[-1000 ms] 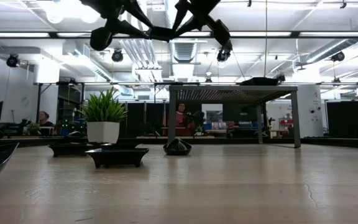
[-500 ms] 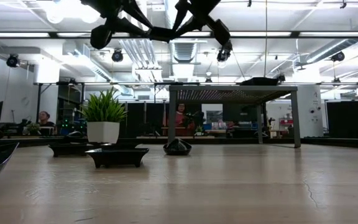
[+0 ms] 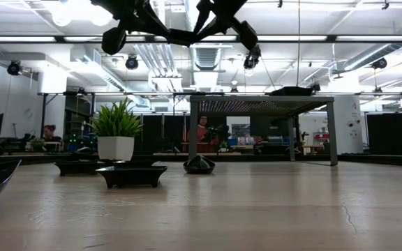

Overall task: Pick & Place Mini shaped plates
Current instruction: Put the black square plate on the shelf

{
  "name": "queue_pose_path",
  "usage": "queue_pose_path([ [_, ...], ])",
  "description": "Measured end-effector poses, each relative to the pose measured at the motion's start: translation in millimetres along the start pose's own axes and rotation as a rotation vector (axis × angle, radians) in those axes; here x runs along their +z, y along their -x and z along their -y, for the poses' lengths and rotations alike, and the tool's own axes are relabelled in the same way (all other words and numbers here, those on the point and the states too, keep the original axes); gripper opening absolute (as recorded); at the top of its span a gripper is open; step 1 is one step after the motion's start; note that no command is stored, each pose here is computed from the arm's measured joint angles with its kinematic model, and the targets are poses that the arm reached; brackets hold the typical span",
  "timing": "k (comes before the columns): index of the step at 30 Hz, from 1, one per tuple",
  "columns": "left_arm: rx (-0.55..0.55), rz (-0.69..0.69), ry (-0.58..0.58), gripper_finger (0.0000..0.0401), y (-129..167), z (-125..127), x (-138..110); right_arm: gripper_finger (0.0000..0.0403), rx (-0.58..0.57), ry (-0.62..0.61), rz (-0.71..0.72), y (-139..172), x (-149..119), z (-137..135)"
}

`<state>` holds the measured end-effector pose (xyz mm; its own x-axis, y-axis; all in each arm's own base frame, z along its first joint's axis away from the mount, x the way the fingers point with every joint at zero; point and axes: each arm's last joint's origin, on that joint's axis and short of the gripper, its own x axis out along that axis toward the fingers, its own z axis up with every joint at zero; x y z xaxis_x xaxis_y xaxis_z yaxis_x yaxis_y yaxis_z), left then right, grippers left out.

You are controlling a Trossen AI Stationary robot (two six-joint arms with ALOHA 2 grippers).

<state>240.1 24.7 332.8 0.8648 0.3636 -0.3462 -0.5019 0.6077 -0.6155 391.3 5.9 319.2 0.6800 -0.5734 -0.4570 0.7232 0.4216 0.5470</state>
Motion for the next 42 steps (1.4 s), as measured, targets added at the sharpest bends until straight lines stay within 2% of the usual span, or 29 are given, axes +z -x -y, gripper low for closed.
queue_pose_path([
  [7, -0.005, 0.006, 0.019, 0.0, 0, 0, 2, 0.0025, 0.017, 0.062, 0.0, 6, 6, -1],
  [18, -0.043, 0.063, 0.103, 0.0, -2, 0, 11, 0.0152, 0.071, 0.162, 0.051, 35, 36, 0],
  [23, -0.009, 0.081, 0.174, 0.0, -10, -7, 16, 0.0188, 0.099, 0.231, 0.078, 51, 49, 0],
  [29, 0.017, 0.064, 0.305, 0.0, -32, -20, 21, 0.02, 0.138, 0.246, 0.102, 71, 63, 1],
  [36, 0.01, 0.025, 0.371, 0.0, -68, -36, 25, 0.0201, 0.19, 0.272, 0.128, 96, 76, 3],
  [42, 0.028, 0.0, 0.396, 0.0, -97, -47, 39, 0.0201, 0.221, 0.274, 0.14, 110, 81, 3],
])
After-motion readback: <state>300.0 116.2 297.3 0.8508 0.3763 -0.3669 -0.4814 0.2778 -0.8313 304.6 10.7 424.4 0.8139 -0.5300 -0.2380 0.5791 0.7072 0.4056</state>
